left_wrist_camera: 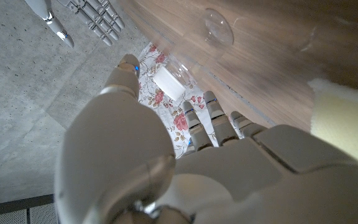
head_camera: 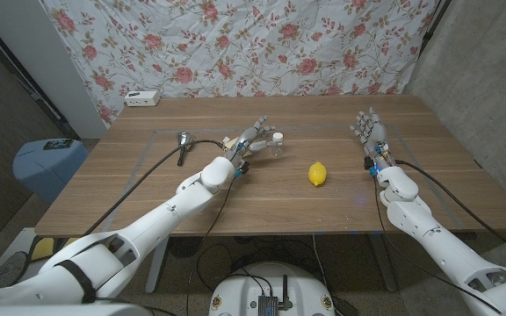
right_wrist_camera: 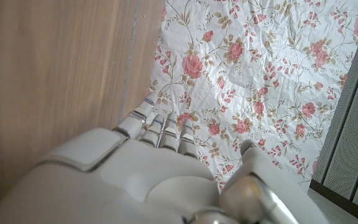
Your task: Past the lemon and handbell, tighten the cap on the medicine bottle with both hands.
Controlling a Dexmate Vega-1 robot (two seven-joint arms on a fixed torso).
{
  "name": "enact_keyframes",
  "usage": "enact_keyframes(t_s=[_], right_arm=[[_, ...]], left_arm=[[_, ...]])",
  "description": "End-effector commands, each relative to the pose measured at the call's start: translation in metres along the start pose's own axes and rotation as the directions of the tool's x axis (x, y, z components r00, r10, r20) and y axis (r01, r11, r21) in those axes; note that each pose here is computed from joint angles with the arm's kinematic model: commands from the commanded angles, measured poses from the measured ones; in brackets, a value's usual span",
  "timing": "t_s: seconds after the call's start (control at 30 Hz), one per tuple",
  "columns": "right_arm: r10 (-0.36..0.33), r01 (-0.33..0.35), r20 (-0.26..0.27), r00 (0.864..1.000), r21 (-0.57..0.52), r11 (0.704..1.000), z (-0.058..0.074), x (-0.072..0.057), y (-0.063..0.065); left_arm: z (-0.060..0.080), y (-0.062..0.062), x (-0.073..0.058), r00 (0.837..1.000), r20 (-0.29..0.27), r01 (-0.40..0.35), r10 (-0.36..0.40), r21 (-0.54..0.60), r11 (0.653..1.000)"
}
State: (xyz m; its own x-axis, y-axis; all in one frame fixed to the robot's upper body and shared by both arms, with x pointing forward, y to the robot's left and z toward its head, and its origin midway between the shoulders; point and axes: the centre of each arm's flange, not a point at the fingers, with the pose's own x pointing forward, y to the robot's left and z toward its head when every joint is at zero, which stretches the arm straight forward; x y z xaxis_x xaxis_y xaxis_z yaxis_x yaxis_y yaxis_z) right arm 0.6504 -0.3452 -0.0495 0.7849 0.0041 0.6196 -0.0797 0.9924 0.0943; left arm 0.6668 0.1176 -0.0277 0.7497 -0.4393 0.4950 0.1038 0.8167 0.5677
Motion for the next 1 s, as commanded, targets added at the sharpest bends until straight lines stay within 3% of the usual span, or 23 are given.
enact_keyframes(t_s=[0.03,1.0], right_arm=[[-0.002,0.002,0.000,1.000,0.000,1.000,0.000,-0.003,-0.002],[-0.009,0.009,0.000,1.000,0.005,1.000,-0.002,-0.005,-0.001]], left_arm=[[-0.006,-0.009,0.005,1.000,-0.009,0.009,-0.009,-0.022,1.000],[-0.019,-0.019,0.003,1.000,-0.024,-0.019,0.018,-0.029,0.999]])
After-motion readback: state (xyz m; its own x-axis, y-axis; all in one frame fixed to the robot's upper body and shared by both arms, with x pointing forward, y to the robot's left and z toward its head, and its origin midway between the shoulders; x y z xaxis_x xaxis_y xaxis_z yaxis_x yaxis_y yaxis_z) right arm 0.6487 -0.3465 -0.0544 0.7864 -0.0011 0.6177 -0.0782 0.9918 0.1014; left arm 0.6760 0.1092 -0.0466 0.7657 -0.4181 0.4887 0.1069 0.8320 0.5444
